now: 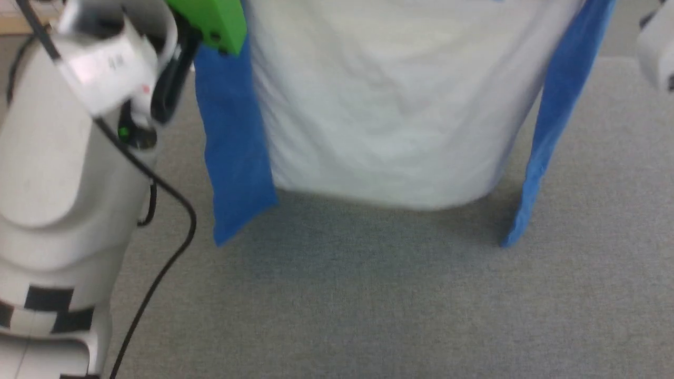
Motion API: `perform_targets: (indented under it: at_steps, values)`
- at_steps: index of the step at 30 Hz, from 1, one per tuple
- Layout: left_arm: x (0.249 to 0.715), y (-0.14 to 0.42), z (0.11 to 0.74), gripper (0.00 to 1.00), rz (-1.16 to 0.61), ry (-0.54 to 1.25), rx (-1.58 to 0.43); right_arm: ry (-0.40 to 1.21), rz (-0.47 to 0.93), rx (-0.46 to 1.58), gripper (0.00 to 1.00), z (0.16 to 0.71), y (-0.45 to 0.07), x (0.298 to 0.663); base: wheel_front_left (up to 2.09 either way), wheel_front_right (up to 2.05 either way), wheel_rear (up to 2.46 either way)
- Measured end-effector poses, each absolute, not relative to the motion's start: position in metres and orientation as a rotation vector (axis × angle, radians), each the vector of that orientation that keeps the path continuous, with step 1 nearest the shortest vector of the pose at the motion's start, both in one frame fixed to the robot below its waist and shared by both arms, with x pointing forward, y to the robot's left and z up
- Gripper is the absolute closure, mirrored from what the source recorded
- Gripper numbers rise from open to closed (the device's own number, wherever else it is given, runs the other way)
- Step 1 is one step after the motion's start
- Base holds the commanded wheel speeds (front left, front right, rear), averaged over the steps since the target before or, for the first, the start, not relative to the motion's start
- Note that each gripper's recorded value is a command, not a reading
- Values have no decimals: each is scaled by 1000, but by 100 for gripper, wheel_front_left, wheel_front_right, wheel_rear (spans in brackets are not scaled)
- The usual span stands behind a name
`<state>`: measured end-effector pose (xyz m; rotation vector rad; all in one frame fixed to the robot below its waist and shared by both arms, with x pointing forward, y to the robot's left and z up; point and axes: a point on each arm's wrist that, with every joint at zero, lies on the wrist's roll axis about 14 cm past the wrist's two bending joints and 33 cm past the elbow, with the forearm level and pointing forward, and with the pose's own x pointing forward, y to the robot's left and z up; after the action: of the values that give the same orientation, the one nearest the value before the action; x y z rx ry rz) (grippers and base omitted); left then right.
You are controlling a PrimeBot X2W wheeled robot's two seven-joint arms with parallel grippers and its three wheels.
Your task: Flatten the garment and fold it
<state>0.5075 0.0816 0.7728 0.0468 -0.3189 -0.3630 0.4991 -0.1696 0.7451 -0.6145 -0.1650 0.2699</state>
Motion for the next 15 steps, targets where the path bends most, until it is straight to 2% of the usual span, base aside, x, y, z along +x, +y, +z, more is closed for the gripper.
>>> perform_targets:
  at_steps: [5,6,9,15]
  values:
    - [558,84,783,100,-288,-341,69,-188,223,-667,100,760,-173,551,0,0,0]
    - [587,87,789,100,-237,-383,78,-198,185,-701,100,766,-177,584,0,0,0]
    - [612,89,793,100,-194,-441,69,-222,141,-733,100,771,-184,614,0,0,0]
    - [654,92,768,100,-147,-517,69,-212,123,-798,100,738,-189,666,0,0,0]
